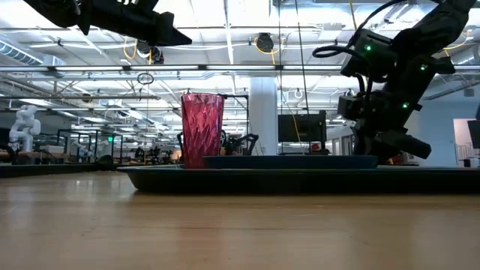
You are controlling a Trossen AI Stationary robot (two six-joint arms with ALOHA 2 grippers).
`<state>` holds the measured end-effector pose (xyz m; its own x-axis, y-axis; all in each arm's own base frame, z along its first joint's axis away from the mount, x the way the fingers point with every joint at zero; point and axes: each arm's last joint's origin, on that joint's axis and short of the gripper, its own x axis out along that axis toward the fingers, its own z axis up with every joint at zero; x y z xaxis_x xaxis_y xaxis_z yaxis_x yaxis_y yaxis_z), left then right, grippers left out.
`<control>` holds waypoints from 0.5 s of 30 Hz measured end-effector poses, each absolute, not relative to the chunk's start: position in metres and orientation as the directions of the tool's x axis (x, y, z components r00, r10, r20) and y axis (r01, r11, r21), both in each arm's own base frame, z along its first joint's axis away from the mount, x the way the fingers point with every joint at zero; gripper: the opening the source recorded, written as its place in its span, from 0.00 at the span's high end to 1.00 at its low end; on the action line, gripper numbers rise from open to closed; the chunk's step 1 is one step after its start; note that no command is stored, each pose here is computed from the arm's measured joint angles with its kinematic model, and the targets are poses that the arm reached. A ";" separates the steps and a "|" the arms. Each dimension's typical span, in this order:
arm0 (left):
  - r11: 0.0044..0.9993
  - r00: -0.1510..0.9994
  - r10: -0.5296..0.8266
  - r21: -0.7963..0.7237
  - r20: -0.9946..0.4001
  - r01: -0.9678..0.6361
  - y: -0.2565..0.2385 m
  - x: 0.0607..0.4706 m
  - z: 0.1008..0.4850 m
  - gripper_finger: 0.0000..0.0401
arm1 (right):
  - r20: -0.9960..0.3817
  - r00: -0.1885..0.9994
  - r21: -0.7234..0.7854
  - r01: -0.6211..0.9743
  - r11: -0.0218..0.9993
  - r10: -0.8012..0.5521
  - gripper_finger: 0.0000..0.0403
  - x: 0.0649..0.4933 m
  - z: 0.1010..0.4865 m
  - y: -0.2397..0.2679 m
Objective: Pick and place plate/cup/fork/spoon on tray
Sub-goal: Put the orange fork to the right of the blue plate on the blue tray
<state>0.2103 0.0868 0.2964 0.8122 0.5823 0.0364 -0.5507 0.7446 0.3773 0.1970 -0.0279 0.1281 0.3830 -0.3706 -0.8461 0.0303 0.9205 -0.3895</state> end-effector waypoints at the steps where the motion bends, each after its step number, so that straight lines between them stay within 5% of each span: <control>1: 0.745 0.812 0.582 0.378 0.034 -0.550 0.087 0.210 0.296 0.86 | -0.845 0.380 -0.392 0.036 0.919 -0.376 0.77 0.197 0.128 -0.029; 15: 0.746 0.812 0.583 0.377 0.031 -0.550 0.087 0.210 0.296 0.86 | -0.843 0.344 -0.413 0.077 0.908 -0.413 0.77 0.194 0.128 -0.038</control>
<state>0.2102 0.0868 0.2959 0.8119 0.5829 0.0311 -0.5498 0.7456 0.3765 0.1939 -0.0376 0.1277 0.3438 -0.4129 -0.8434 0.0770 0.9075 -0.4129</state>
